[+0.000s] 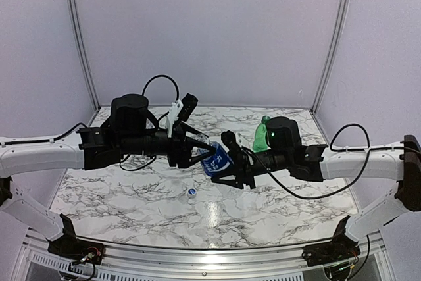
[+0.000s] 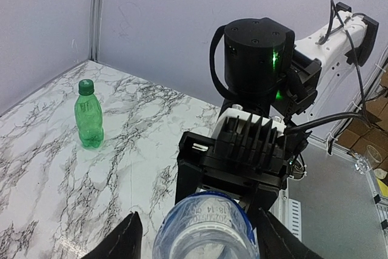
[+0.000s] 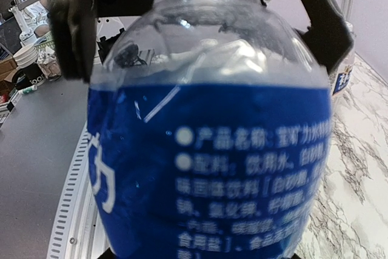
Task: Unscrew the bottle caps
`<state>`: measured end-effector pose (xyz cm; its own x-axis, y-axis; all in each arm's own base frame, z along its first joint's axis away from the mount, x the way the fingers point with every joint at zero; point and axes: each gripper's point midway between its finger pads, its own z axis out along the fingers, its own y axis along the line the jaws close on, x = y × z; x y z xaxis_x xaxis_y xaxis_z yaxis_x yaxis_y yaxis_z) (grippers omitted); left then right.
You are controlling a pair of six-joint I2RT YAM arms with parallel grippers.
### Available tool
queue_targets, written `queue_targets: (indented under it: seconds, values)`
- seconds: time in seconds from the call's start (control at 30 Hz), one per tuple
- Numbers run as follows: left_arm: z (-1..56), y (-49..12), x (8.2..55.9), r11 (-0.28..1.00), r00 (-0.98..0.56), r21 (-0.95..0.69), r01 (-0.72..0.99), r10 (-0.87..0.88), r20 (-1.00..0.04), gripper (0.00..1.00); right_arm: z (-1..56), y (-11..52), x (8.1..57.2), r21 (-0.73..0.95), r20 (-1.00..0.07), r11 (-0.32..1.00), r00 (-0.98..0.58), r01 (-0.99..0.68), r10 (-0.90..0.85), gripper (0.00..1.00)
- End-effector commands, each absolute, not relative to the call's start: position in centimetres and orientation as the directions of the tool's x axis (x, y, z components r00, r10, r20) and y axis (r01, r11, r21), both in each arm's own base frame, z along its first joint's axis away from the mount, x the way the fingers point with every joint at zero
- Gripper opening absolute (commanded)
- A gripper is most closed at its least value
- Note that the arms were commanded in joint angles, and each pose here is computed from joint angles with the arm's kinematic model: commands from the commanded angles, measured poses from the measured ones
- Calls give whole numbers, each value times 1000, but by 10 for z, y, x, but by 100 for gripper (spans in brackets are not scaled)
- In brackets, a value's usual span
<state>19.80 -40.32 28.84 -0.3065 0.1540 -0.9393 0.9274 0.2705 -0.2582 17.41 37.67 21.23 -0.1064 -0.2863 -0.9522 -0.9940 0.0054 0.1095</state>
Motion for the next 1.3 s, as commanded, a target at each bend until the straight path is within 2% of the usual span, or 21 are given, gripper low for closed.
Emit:
queue_targets:
  seconds: [0.0, 0.33, 0.43, 0.47, 0.67, 0.73, 0.83, 0.93, 1.07, 1.27]
  values:
    - [308, -404, 197, 239, -287, -251, 938, 130, -949, 63, 226, 383, 171, 80, -962, -26, -70, -996, -265, 42]
    - [310, -398, 202, 236, -295, -262, 936, 120, -948, 24, 222, 382, 174, 82, -958, -11, -76, -997, -275, 45]
    - [311, -393, 206, 252, -291, -256, 933, 116, -950, 5, 220, 381, 181, 88, -955, 31, -93, -996, -282, 53]
    - [311, -392, 208, 261, -291, -254, 931, 117, -949, 0, 220, 380, 182, 89, -954, 41, -97, -995, -283, 60]
    - [298, -378, 228, 389, -286, -204, 898, 165, -944, 0, 220, 374, 195, 101, -947, 110, -129, -989, -293, 98]
    - [289, -371, 242, 461, -288, -175, 870, 189, -939, 0, 220, 370, 204, 93, -945, 158, -137, -983, -297, 98]
    - [274, -360, 269, 585, -288, -106, 804, 227, -930, 0, 227, 355, 228, 74, -945, 296, -162, -952, -284, 98]
    - [263, -352, 295, 679, -293, -48, 733, 252, -922, 0, 234, 330, 266, 60, -945, 507, -213, -860, -249, 98]
    - [255, -355, 321, 724, -314, -35, 689, 255, -915, 0, 245, 298, 297, 40, -950, 680, -238, -732, -200, 99]
    - [238, -359, 358, 772, -349, -2, 635, 285, -893, 0, 264, 259, 323, 6, -958, 837, -243, -547, -152, 98]
